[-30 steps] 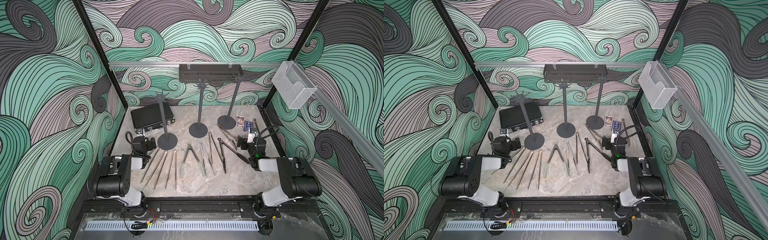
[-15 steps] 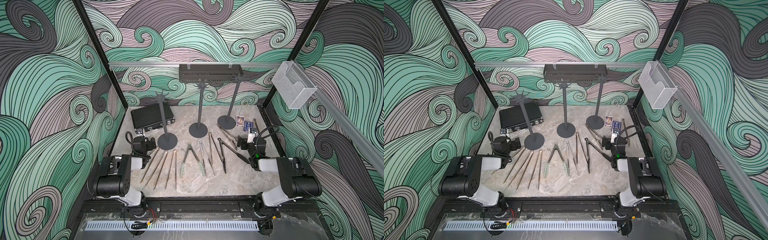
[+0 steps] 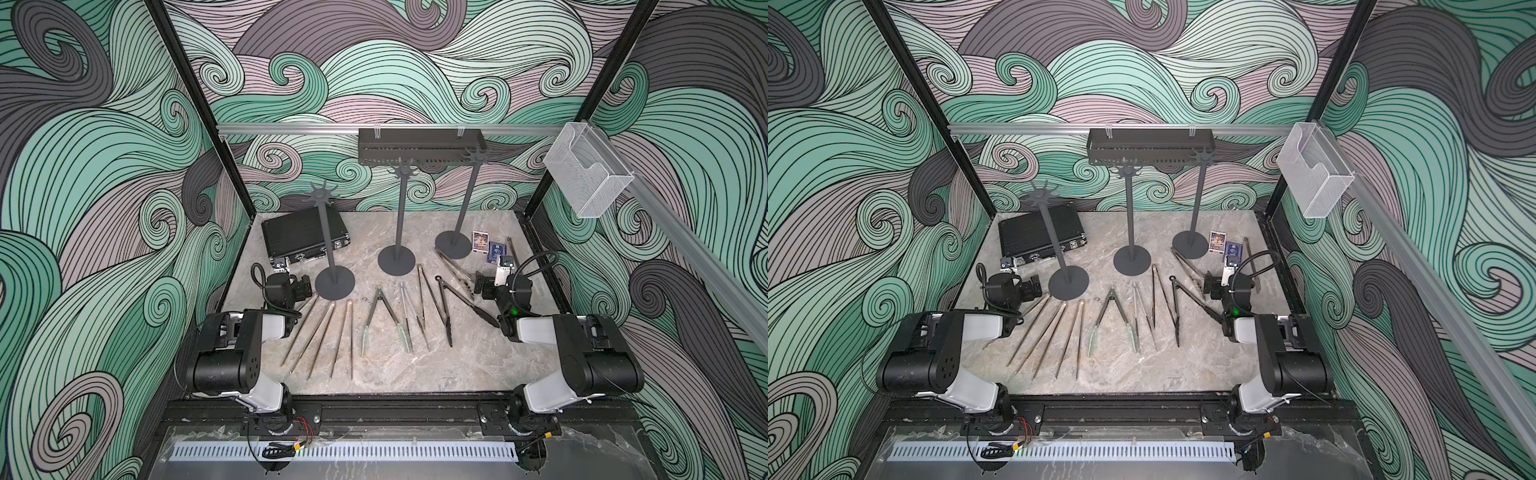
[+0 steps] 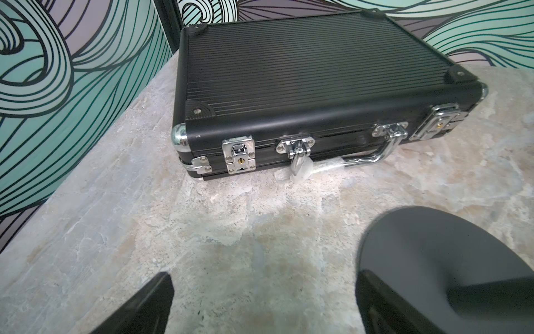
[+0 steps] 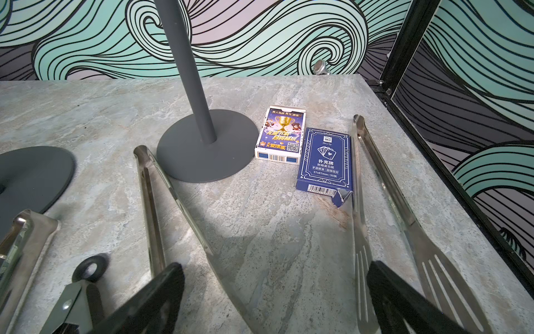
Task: Hang food tongs on kitchen utensil racks
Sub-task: Pick up the food tongs from the center of the board.
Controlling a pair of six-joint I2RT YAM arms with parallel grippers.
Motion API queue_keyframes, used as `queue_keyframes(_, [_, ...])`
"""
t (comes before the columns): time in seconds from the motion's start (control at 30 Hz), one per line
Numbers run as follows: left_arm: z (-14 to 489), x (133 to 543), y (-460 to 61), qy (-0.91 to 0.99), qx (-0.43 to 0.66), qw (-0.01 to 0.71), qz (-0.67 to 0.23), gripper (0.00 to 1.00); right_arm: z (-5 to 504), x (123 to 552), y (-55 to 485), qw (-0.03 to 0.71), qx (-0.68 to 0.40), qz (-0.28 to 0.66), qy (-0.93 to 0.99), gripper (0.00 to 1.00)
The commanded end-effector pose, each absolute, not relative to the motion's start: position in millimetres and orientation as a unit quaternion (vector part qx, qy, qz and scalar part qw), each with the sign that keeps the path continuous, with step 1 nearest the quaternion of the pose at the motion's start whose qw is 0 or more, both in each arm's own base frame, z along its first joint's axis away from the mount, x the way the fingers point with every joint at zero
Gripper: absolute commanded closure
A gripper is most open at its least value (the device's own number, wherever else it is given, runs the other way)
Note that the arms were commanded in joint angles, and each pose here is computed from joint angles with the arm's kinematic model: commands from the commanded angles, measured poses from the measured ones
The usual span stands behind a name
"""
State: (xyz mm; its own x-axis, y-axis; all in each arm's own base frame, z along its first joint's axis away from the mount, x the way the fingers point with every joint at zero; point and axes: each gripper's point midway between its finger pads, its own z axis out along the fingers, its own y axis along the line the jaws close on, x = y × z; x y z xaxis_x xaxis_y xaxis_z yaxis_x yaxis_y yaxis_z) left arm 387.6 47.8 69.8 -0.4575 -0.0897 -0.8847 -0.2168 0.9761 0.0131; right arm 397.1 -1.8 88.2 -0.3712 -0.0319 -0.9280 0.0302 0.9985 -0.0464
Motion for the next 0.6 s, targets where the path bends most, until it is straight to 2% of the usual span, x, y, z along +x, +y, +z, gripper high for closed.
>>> queue_keyframes(0.0, [85.6,395.0,49.3,0.841,-0.096,0.53,0.06,0.01,92.8,399.4,0.7,0.567,-0.003,-0.026,0.823,0.01])
queue_keyframes(0.23, [86.3,395.1,49.7,0.84,-0.096,0.531,0.06,0.01,92.8,399.0,0.8,0.568,-0.003,-0.024,0.823,0.01])
queue_keyframes(0.3, [90.4,395.6,52.0,0.836,-0.095,0.536,0.069,0.01,100.2,400.5,3.1,0.574,-0.008,-0.02,0.818,0.07])
queue_keyframes(0.4, [124.5,392.2,71.2,0.822,-0.142,0.54,0.107,0.02,124.5,402.6,-5.0,0.545,0.012,-0.035,0.837,0.08])
queue_keyframes(0.47, [153.7,377.6,96.0,0.814,-0.242,0.51,0.139,0.02,154.3,407.0,-12.4,0.533,0.047,-0.039,0.844,0.04])
queue_keyframes(0.57, [206.0,372.3,103.0,0.792,-0.299,0.515,0.131,0.02,195.6,404.5,-9.7,0.519,0.063,-0.038,0.851,0.06])
